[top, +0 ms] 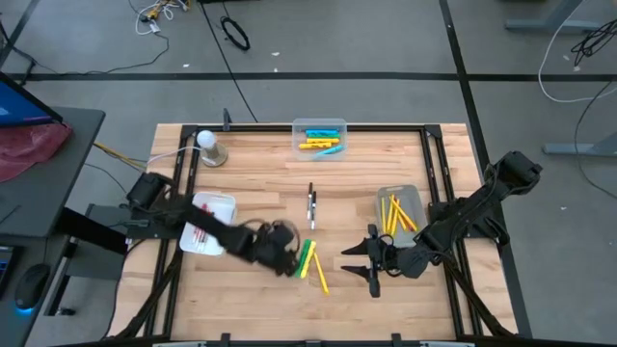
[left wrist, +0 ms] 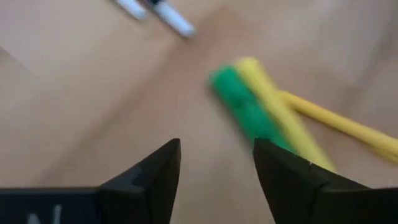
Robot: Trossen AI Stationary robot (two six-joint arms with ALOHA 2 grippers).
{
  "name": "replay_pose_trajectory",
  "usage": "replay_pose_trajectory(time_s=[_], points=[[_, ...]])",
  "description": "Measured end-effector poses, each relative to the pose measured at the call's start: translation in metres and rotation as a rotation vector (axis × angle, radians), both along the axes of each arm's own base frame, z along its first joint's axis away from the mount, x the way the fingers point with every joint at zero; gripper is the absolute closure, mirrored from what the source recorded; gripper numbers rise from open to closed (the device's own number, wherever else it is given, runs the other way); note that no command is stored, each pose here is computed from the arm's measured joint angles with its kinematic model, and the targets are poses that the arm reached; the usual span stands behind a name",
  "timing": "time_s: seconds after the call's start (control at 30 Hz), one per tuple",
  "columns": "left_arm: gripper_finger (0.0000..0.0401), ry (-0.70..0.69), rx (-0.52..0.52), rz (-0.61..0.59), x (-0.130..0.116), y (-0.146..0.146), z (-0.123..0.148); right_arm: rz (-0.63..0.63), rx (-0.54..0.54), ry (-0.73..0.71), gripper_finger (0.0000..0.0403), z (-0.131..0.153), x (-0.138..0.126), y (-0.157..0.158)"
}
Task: Pick & Place Markers
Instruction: Put the green highlighter pen into the transparent bin
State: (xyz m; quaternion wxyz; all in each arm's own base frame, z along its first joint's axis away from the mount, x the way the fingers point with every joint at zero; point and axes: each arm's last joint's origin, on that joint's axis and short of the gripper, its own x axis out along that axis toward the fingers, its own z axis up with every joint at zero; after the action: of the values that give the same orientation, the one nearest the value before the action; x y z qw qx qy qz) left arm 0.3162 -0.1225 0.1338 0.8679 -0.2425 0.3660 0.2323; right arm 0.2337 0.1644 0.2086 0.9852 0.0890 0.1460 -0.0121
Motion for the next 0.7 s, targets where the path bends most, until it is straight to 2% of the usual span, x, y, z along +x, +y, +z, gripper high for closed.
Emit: replay_pose_trajectory(time_s=[0.17, 0.27, 0.47, 0.7], points=[[0.0186, -0.138, 0.033, 0.043, -0.013, -0.041, -0.003, -0.007, -0.001, 0.000, 0.0215, 0.000, 0.001, -0.002], [0.0189, -0.188, 0.065, 0.078, -0.017, -0.052, -0.011, -0.016, -0.001, 0.000, 0.0215, 0.000, 0.003, -0.004], [0.0194, -0.218, 0.066, 0.119, -0.008, -0.052, -0.032, -0.032, -0.001, 0.000, 0.0215, 0.000, 0.005, -0.008], [0.0194, -0.205, 0.069, 0.147, -0.002, -0.040, -0.034, -0.032, -0.002, 0.001, 0.0215, 0.000, 0.005, -0.008]])
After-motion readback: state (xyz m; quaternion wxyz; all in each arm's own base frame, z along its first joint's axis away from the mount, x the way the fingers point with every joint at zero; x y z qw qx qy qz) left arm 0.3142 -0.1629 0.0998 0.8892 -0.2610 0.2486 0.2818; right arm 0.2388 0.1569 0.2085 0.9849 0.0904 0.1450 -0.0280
